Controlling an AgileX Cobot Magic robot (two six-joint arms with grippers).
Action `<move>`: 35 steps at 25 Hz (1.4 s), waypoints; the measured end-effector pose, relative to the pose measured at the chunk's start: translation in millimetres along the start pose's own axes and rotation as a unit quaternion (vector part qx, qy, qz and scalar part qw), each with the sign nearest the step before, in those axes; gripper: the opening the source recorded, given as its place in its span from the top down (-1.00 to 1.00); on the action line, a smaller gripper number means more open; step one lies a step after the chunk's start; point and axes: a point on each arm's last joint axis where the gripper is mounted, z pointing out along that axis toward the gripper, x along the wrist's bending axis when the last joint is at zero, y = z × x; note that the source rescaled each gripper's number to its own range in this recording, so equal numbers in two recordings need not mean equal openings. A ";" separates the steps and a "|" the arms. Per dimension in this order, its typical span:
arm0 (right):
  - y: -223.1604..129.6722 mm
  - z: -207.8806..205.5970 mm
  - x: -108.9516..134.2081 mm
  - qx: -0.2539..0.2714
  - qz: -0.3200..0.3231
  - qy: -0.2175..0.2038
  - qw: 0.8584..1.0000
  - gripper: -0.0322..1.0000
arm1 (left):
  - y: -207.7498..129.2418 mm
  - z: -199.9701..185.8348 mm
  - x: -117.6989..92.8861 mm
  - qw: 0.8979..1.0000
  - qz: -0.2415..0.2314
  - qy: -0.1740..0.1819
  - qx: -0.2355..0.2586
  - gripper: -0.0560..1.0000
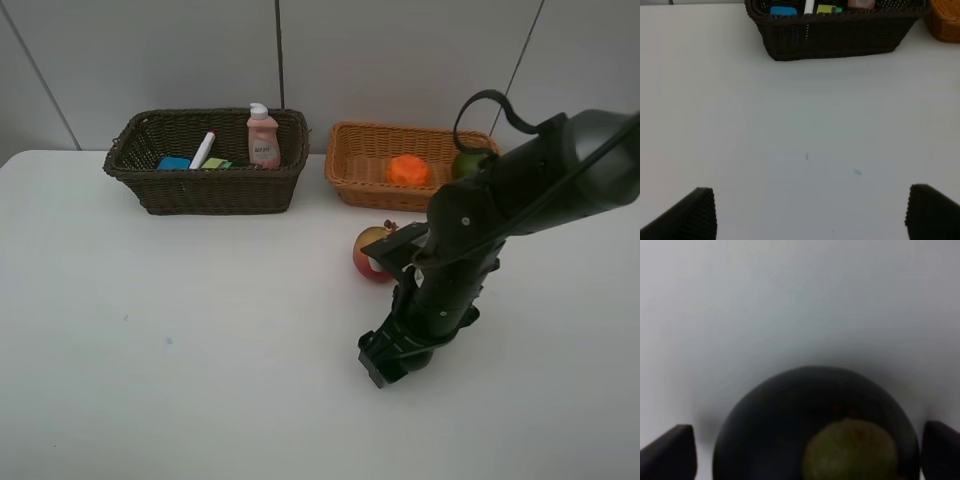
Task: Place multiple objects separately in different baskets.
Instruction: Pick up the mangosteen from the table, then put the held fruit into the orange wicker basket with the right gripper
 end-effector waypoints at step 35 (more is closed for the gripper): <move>97.2 -172.4 -150.3 -0.246 0.167 -0.069 0.952 0.52 | 0.0 0.0 0.0 1.000 0.000 0.000 0.000 -0.85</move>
